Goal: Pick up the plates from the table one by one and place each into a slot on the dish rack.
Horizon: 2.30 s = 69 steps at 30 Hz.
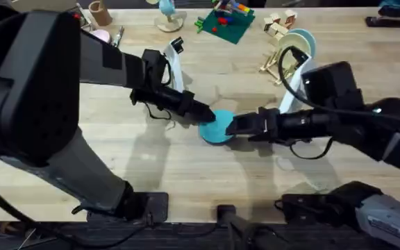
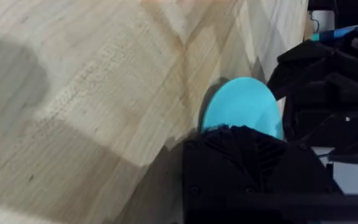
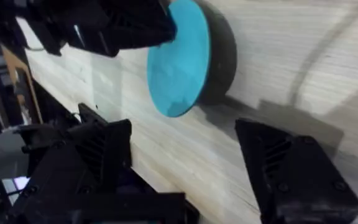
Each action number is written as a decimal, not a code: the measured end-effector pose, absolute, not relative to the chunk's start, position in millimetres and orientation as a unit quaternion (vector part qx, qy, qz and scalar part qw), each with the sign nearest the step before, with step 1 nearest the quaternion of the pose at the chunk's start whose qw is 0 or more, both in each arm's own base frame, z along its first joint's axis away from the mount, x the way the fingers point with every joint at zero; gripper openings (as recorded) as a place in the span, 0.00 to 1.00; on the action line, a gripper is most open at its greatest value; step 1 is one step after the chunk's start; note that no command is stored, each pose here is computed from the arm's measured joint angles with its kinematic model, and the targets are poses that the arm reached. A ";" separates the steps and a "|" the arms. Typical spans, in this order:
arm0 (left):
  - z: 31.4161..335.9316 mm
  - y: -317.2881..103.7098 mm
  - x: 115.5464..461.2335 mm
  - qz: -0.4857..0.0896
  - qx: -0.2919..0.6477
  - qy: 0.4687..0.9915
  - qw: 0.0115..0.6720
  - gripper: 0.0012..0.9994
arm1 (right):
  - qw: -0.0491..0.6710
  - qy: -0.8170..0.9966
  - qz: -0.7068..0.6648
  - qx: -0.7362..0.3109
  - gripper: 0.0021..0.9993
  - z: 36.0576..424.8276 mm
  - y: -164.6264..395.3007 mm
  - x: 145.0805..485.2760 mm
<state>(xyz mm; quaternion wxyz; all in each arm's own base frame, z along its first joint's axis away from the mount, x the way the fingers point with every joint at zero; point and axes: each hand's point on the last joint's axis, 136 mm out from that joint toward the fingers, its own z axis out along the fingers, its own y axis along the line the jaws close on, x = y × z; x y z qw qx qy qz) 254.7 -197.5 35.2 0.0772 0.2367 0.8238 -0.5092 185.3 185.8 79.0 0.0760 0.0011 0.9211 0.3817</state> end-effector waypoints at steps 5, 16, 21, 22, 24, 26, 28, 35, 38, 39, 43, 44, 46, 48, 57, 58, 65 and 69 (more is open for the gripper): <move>35.2 -197.5 254.7 -0.509 0.237 0.824 0.077 0.04 | 0.081 0.921 0.381 0.021 1.00 72.9 190.4 187.0; 35.2 -197.5 254.7 -0.509 0.237 0.824 0.077 0.04 | 0.094 0.926 0.354 0.087 0.95 62.9 191.6 194.3; 35.1 -197.5 254.7 -0.509 0.237 0.824 0.077 0.04 | 0.107 0.924 0.348 0.120 0.95 64.0 197.3 199.6; 35.2 -197.5 254.7 -0.509 0.237 0.824 0.077 0.04 | 0.108 0.923 0.346 0.129 0.95 63.8 198.4 199.7; 35.3 -197.5 254.7 -0.509 0.237 0.824 0.077 0.04 | 0.109 0.923 0.337 0.149 0.95 61.8 199.6 198.9; 35.2 -197.5 254.7 -0.509 0.237 0.824 0.077 0.04 | 0.110 0.923 0.328 0.169 0.95 59.7 201.0 197.7; 35.2 -197.5 254.7 -0.509 0.237 0.824 0.077 0.04 | 0.115 0.921 0.320 0.188 0.95 58.7 202.1 197.5; 35.2 -197.5 254.7 -0.509 0.237 0.824 0.077 0.04 | 0.136 0.910 0.300 0.252 0.92 56.9 201.7 199.1; 35.2 -197.5 254.7 -0.509 0.237 0.824 0.077 0.04 | 0.142 0.902 0.299 0.277 0.92 57.2 201.9 200.6; 35.3 -197.5 254.7 -0.509 0.237 0.824 0.077 0.04 | 0.143 0.900 0.299 0.283 0.92 57.2 202.8 201.8; 35.2 -197.5 254.7 -0.509 0.237 0.824 0.077 0.04 | 0.149 0.892 0.311 0.292 0.89 56.8 211.8 208.3; 35.2 -197.5 254.7 -0.509 0.237 0.824 0.077 0.04 | 0.150 0.890 0.314 0.294 0.88 56.2 213.8 209.9; 35.2 -197.5 254.7 -0.509 0.237 0.824 0.077 0.04 | 0.150 0.888 0.317 0.297 0.84 55.0 216.9 212.5; 35.2 -197.5 254.7 -0.509 0.237 0.824 0.077 0.04 | 0.150 0.887 0.319 0.299 0.76 52.5 219.2 214.5; 35.3 -197.5 254.7 -0.509 0.237 0.824 0.077 0.04 | 0.140 0.888 0.313 0.305 0.27 41.2 223.6 215.4; 35.2 -197.5 254.7 -0.509 0.237 0.824 0.077 0.04 | 0.141 0.888 0.316 0.304 0.20 42.3 224.7 215.9; 37.9 -194.4 261.1 -0.512 0.233 0.822 0.089 0.04 | 0.147 0.877 0.343 0.302 0.04 55.4 231.6 220.3; 37.9 -194.4 261.4 -0.512 0.233 0.822 0.089 0.04 | 0.148 0.876 0.345 0.302 0.04 56.1 232.1 220.9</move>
